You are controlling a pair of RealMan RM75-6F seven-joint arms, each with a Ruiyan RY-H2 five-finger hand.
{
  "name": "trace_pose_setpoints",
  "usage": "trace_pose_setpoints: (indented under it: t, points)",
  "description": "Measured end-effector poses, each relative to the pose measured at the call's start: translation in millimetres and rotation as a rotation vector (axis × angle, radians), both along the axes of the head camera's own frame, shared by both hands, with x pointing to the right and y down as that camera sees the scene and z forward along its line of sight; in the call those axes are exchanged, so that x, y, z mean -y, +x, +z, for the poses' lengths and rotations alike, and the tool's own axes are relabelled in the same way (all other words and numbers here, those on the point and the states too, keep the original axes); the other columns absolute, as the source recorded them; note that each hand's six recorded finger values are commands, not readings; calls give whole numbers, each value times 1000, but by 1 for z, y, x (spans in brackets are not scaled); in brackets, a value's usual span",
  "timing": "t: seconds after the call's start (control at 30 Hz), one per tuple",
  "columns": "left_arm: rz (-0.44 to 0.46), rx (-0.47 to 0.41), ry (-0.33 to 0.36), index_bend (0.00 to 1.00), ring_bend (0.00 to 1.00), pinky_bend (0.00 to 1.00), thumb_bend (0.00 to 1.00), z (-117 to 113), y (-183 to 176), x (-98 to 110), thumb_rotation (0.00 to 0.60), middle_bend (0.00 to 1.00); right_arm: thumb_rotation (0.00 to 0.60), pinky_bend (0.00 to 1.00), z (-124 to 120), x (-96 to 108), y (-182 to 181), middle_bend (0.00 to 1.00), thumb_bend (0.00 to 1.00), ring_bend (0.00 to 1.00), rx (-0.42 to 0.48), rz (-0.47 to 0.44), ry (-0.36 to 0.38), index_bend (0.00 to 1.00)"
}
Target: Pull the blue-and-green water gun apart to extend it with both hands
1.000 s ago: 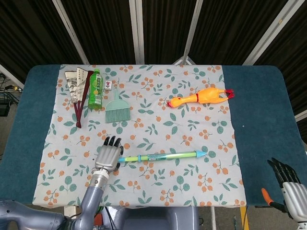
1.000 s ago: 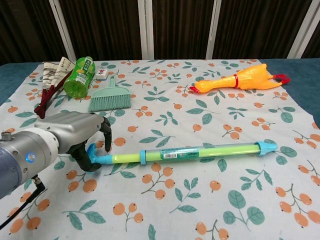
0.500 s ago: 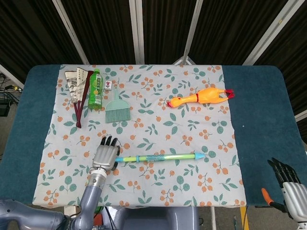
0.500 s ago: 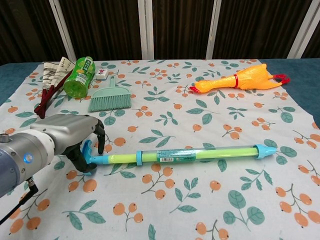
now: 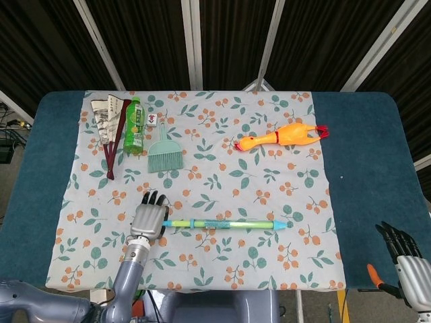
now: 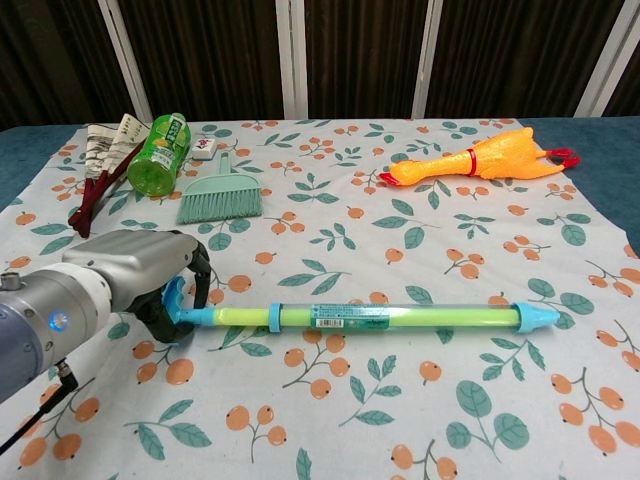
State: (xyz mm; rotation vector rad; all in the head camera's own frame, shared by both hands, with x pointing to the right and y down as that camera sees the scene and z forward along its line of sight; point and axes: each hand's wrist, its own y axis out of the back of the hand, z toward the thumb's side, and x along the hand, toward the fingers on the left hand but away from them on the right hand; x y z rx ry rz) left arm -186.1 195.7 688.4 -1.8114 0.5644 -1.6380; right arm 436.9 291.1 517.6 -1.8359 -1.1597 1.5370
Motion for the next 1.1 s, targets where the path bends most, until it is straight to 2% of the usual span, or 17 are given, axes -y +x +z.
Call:
trace_pose_setpoints:
  t: [0.23, 0.4, 0.67, 0.87, 1.1]
  points:
    - [-22, 5, 16, 598, 0, 49, 616, -5, -13, 8, 600, 128, 600, 0, 1, 0, -1, 0, 422, 0, 5, 3, -6, 0]
    - [-49, -1, 20, 602, 0, 49, 615, -11, -25, 14, 600, 129, 600, 0, 7, 7, -12, 0, 422, 0, 44, 11, -29, 0]
    - [-91, -21, -8, 604, 0, 49, 613, -19, -30, 14, 600, 130, 600, 0, 22, 46, -55, 0, 422, 0, 105, -39, -48, 0]
    - [-87, -29, -7, 606, 0, 49, 613, -20, -24, 13, 600, 134, 600, 0, 40, 63, -94, 0, 422, 0, 151, -54, -130, 0]
    - [-91, -44, -1, 609, 0, 49, 613, -20, -14, 11, 600, 138, 600, 0, 63, 74, -133, 0, 422, 0, 141, -102, -202, 0]
